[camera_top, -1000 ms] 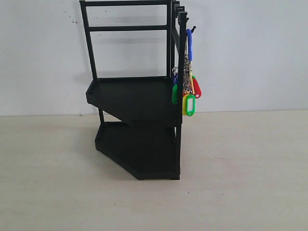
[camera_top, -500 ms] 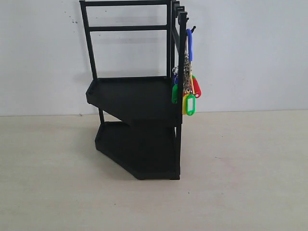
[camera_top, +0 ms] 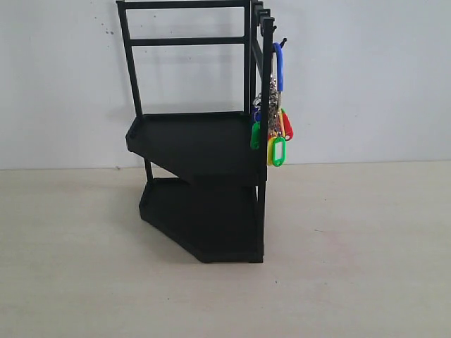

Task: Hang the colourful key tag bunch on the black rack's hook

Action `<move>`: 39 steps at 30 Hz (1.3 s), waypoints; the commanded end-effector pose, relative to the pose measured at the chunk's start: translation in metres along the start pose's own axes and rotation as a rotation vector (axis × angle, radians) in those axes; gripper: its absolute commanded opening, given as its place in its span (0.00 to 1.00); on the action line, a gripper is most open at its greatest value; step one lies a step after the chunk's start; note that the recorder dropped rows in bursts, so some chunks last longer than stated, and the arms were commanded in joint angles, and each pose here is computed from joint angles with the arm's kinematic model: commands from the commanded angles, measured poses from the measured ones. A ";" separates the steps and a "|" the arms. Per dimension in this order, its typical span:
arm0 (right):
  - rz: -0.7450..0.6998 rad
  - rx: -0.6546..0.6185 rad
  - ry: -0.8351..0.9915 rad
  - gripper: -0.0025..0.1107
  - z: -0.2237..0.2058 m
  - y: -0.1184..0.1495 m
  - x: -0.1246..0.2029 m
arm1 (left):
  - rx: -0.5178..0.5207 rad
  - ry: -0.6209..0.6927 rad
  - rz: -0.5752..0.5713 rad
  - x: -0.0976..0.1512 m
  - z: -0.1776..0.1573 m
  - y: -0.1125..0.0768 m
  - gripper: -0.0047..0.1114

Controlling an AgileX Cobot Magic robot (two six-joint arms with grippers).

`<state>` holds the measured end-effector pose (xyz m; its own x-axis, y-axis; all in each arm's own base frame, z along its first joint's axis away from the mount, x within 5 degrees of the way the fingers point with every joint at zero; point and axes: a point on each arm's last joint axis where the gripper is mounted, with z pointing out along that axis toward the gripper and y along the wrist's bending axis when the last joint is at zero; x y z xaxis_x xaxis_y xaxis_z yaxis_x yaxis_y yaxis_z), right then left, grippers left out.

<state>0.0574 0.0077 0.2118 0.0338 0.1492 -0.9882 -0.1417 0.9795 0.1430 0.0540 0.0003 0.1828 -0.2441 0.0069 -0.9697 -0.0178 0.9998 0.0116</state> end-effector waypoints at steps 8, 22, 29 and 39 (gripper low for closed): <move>0.010 0.112 0.101 0.02 -0.003 -0.008 0.011 | -0.002 -0.017 -0.020 -0.002 0.000 0.000 0.08; -0.025 0.175 0.278 0.02 -0.006 -0.014 0.026 | -0.002 -0.017 -0.020 -0.002 0.000 0.000 0.08; -0.105 0.058 0.294 0.02 -0.006 -0.005 0.028 | -0.002 -0.017 -0.020 -0.002 0.000 0.000 0.08; -0.084 0.061 0.309 0.02 -0.006 -0.005 0.029 | -0.002 -0.017 -0.020 -0.002 0.000 0.000 0.08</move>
<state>0.0535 0.0067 0.1823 -0.2582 0.0264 -0.9657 -0.0934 0.9943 0.0521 0.0540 0.0003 0.1828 -0.2441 0.0069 -0.9697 -0.0178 0.9998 0.0116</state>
